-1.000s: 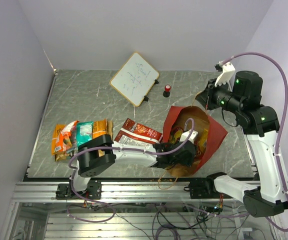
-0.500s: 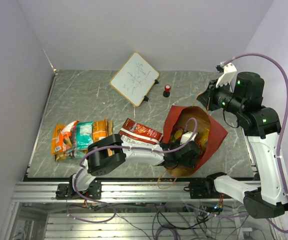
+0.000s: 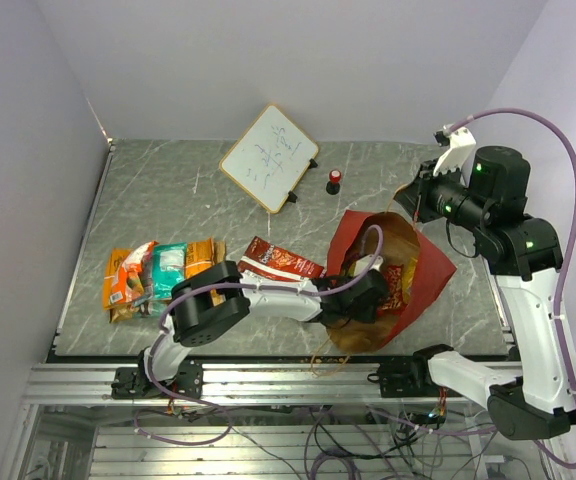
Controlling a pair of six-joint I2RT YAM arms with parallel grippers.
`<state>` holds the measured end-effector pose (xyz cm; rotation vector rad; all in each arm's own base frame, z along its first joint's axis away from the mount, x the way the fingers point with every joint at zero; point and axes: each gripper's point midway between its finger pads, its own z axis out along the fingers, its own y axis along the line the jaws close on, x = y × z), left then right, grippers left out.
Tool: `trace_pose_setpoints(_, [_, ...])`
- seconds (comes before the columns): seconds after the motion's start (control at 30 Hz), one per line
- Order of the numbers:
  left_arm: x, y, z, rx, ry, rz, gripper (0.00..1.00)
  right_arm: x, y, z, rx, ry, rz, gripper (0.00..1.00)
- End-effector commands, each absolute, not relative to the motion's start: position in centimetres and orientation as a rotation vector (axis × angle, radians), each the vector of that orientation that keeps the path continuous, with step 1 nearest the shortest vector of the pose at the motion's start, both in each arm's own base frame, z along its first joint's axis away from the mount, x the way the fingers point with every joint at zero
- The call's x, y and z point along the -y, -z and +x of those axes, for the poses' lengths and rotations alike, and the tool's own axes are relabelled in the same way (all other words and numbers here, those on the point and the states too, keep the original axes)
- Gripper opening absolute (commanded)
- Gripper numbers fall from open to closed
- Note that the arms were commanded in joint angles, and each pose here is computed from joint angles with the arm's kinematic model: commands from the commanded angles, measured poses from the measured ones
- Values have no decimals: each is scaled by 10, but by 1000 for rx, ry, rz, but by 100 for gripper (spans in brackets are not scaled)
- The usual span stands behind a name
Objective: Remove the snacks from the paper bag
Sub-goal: Take out the snack from the paper bag.
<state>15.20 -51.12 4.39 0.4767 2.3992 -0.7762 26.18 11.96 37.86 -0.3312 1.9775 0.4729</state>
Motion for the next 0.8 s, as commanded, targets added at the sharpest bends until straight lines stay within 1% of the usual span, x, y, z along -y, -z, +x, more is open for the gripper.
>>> trace_pose_setpoints(0.0, [533,-101,158,-2259,911,563,25,-121,-397,265,-1890,-480,-326,0])
trace_pose_setpoints(0.1, [529,-122,160,-2213,938,605,9,-116,-396,264,-1885,-454,-307,0])
trace_pose_setpoints(0.13, [528,-131,160,-2192,946,620,7,-115,-397,265,-1880,-446,-303,0])
trace_pose_setpoints(0.37, [511,-189,154,-2072,949,786,7,-102,-397,273,-1868,-374,-227,0])
trace_pose_setpoints(0.57, [495,-231,138,-1971,967,986,7,-93,-395,284,-1865,-318,-170,0])
trace_pose_setpoints(0.77, [462,-268,122,-1885,967,1105,7,-90,-393,293,-1867,-296,-138,0])
